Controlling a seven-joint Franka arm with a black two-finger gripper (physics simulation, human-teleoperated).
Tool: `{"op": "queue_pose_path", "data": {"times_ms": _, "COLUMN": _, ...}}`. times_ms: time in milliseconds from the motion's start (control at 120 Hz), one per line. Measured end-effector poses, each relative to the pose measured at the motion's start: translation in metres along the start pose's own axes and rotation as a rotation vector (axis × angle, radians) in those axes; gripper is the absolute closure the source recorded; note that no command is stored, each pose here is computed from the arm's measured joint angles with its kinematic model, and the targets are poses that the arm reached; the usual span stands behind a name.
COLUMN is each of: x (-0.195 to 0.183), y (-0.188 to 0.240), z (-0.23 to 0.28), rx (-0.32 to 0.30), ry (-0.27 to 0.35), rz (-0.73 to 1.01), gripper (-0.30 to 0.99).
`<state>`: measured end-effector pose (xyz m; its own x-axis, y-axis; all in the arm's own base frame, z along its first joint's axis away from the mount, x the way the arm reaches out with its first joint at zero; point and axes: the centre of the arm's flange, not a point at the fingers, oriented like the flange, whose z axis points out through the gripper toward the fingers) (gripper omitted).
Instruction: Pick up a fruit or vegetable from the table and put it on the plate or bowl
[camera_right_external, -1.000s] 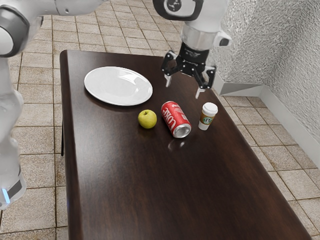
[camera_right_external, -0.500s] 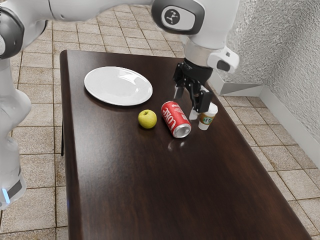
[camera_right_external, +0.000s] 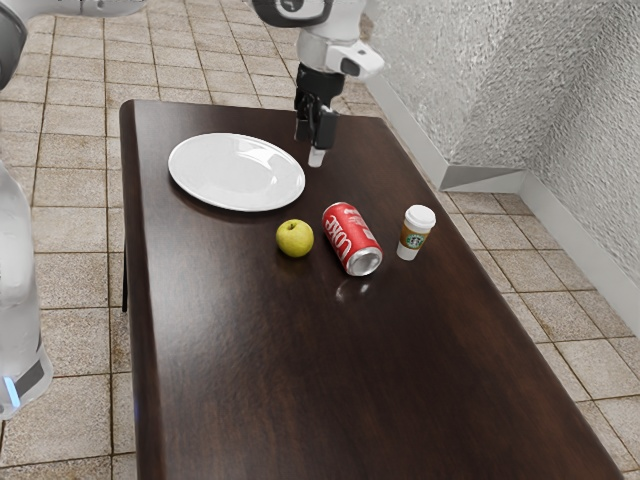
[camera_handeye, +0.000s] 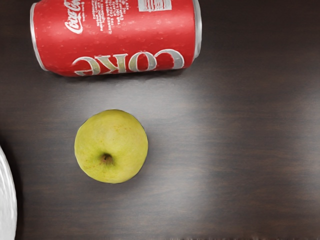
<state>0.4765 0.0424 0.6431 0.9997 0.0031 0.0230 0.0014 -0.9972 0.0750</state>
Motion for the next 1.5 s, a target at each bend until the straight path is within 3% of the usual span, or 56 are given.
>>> {"op": "queue_pose_path", "data": {"times_ms": 175, "x": -0.022, "y": -0.008, "z": 0.021, "rx": -0.001, "ry": 0.036, "rz": 0.093, "gripper": 0.0}}
{"op": "queue_pose_path", "data": {"times_ms": 508, "x": -0.007, "y": -0.024, "z": 0.078, "rx": -0.053, "ry": 0.06, "rz": 0.173, "gripper": 0.0}}
{"op": "queue_pose_path", "data": {"times_ms": 708, "x": -0.007, "y": -0.026, "z": 0.08, "rx": -0.061, "ry": 0.087, "rz": 0.126, "gripper": 0.0}}
{"op": "queue_pose_path", "data": {"times_ms": 917, "x": -0.012, "y": -0.053, "z": 0.09, "rx": -0.067, "ry": 0.077, "rz": -0.004, "gripper": 0.0}}
{"op": "queue_pose_path", "data": {"times_ms": 1500, "x": -0.015, "y": -0.046, "z": 0.133, "rx": -0.082, "ry": 0.04, "rz": -0.211, "gripper": 0.0}}
